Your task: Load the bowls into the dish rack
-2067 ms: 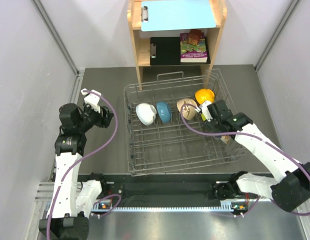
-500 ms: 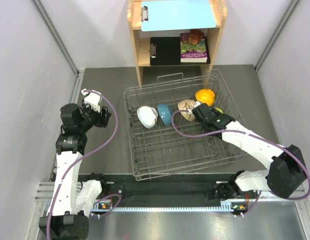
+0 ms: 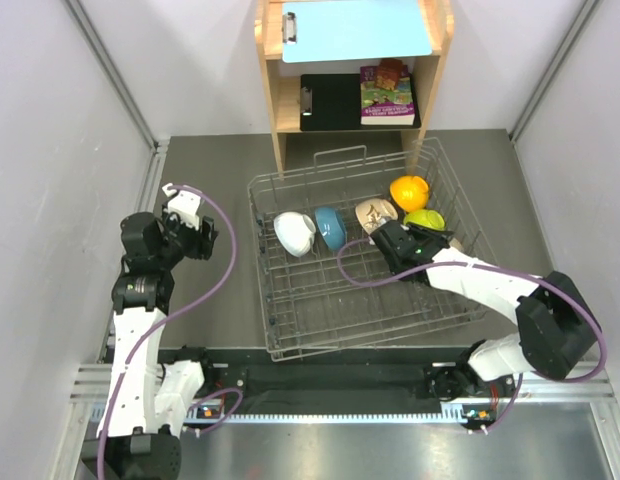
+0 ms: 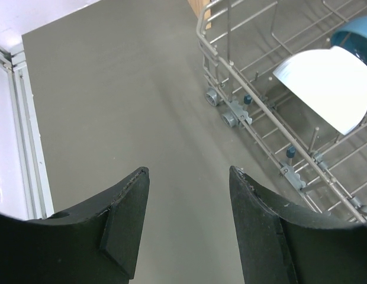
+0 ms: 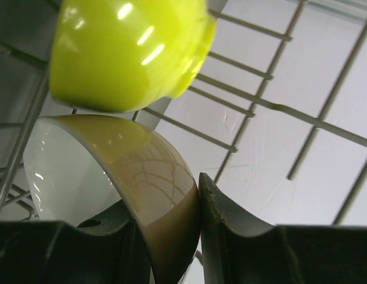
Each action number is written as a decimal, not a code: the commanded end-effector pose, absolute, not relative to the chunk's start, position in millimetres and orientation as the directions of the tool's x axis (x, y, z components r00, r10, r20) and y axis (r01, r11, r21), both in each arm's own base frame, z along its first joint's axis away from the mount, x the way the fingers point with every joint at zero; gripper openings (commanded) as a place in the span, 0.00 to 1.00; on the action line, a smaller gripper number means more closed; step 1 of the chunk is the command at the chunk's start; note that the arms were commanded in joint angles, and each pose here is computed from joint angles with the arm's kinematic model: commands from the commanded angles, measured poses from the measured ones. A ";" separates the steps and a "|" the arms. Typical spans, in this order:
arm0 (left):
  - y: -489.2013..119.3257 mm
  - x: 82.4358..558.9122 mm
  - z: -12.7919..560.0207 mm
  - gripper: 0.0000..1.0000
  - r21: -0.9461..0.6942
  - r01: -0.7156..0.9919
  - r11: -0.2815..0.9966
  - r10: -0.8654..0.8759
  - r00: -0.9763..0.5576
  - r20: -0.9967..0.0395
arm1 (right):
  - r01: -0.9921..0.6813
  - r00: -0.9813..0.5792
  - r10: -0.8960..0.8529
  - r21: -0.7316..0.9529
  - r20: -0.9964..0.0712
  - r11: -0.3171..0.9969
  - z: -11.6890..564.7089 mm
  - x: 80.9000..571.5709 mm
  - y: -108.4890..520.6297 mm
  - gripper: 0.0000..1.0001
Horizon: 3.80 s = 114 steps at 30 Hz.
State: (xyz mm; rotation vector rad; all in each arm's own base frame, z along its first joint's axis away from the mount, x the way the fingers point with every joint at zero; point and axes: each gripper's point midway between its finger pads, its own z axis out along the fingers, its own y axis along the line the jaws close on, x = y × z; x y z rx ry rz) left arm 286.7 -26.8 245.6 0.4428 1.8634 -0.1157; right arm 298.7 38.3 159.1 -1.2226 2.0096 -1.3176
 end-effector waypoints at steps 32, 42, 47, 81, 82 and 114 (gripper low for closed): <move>-25.8 281.6 241.8 0.62 0.149 0.361 0.921 0.251 -0.256 -0.933 | -0.493 -0.420 -0.817 -0.856 0.394 -0.159 125.1 281.8 31.9 0.00; -25.6 280.2 238.2 0.62 0.149 0.362 0.920 0.254 -0.261 -0.931 | -0.544 -0.384 -0.838 -0.829 0.387 -0.133 113.9 278.8 45.5 0.30; -26.1 280.7 237.0 0.62 0.146 0.363 0.920 0.251 -0.260 -0.932 | -0.561 -0.382 -0.844 -0.820 0.376 -0.111 112.0 277.2 47.5 0.54; -27.7 276.7 239.0 0.62 0.143 0.370 0.918 0.249 -0.259 -0.933 | -0.548 -0.449 -0.893 -0.798 0.028 0.250 106.2 281.8 79.2 0.73; -27.3 276.6 241.1 0.62 0.145 0.368 0.919 0.250 -0.255 -0.934 | -0.547 -0.453 -0.892 -0.794 0.017 0.263 105.8 281.9 79.7 0.75; -31.4 273.3 261.7 0.62 0.147 0.386 0.911 0.252 -0.235 -0.939 | -0.584 -0.505 -0.781 -0.521 -0.367 0.623 100.7 269.9 118.1 0.91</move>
